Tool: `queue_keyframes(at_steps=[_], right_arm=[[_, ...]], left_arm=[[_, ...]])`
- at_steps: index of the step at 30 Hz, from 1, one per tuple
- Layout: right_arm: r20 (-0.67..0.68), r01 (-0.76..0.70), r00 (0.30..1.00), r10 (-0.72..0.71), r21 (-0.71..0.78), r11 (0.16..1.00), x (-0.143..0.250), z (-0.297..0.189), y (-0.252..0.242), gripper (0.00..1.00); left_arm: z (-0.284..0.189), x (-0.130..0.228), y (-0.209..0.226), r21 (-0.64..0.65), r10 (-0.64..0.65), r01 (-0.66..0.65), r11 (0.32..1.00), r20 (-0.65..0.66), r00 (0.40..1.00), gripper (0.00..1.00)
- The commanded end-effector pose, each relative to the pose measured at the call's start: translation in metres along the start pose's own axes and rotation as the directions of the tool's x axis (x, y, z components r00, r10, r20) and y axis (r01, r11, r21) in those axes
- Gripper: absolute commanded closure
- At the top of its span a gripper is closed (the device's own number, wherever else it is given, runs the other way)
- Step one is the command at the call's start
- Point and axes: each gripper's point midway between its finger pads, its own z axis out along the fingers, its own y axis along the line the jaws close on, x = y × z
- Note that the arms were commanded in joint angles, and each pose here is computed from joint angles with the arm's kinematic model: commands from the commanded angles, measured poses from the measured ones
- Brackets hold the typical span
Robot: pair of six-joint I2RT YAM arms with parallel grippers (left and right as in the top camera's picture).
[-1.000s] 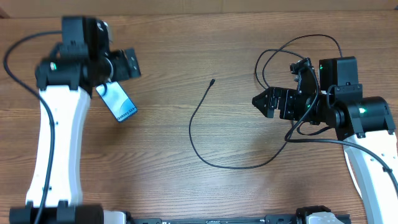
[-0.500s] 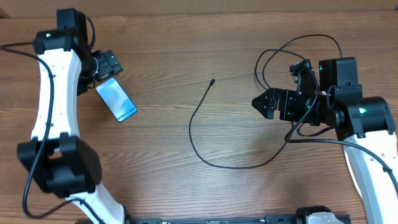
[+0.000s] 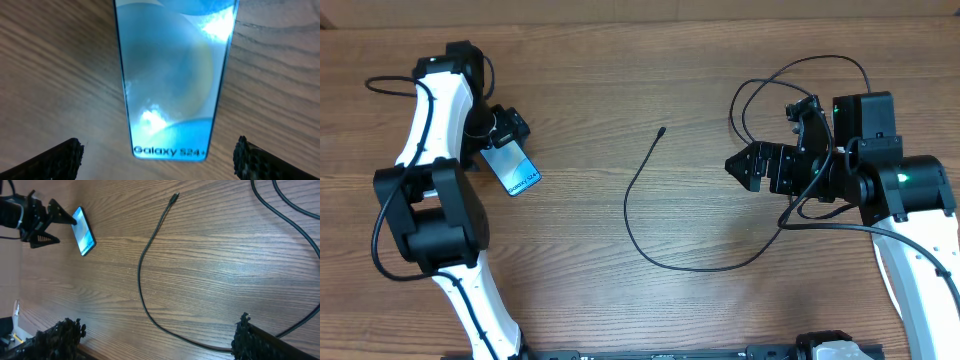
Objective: Plug charger to phone and switch on socket
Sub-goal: 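Lower the left gripper onto the phone and close on its sides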
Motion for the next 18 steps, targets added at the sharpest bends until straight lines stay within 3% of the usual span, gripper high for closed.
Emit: queue_keyframes(at_steps=[1,18], right_arm=[[0.027,0.014,1.000,-0.013,-0.010,1.000,-0.007,-0.007,0.005,0.00],[0.031,0.013,0.999,-0.013,0.006,1.000,-0.008,-0.007,0.002,0.00]], left_arm=[[0.009,-0.012,0.000,-0.023,-0.022,0.023,0.999,0.027,0.999,0.00],[0.022,-0.036,-0.005,-0.017,-0.026,0.028,0.999,0.117,0.993,0.00]])
